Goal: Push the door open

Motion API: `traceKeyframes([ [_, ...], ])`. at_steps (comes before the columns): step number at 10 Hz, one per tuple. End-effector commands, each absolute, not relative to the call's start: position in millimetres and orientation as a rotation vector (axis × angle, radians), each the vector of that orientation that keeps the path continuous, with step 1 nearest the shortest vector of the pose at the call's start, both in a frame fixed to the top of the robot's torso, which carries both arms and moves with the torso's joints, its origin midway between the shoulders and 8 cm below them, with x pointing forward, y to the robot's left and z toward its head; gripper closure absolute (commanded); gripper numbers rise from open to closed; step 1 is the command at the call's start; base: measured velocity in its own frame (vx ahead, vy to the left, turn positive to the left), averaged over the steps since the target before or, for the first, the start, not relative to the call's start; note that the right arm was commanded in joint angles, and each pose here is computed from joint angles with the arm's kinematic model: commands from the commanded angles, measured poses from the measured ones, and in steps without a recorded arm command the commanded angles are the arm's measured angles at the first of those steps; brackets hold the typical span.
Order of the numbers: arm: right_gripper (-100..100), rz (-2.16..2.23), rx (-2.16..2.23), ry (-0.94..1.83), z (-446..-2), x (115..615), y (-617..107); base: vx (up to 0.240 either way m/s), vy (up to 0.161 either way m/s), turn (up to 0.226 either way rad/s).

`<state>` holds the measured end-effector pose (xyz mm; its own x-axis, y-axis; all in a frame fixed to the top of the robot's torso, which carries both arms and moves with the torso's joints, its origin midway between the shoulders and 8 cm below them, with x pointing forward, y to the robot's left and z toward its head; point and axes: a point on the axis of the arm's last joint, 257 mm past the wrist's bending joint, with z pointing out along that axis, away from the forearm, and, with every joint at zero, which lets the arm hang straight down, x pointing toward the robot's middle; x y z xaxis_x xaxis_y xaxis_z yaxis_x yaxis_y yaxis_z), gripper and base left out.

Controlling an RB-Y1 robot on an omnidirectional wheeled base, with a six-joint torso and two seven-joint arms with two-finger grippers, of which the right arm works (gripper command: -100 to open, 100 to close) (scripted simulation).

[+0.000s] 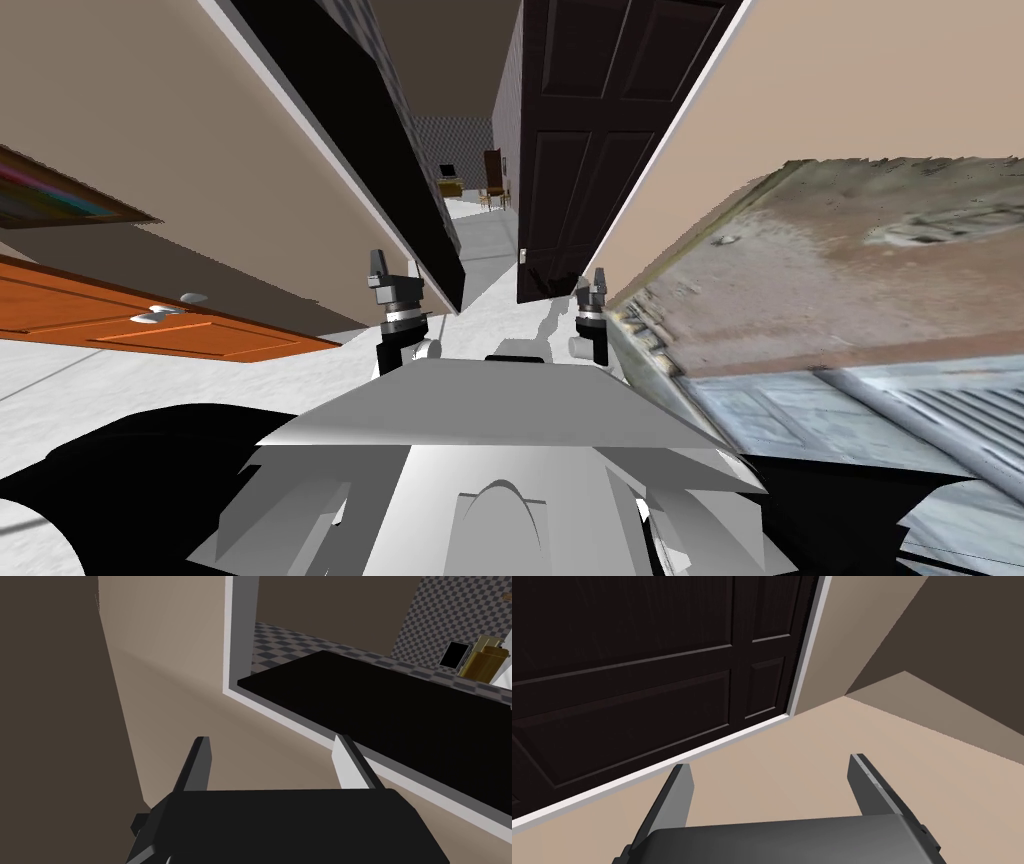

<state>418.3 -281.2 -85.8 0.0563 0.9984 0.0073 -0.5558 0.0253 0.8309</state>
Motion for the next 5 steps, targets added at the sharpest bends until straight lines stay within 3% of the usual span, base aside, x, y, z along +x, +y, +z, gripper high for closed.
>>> traceKeyframes([
  [1,-100,1.378,0.802,0.755,-99,425,-281,0.096,-0.003,0.037],
  [5,-100,1.363,0.843,0.810,-134,439,-278,0.105,0.000,0.044],
])
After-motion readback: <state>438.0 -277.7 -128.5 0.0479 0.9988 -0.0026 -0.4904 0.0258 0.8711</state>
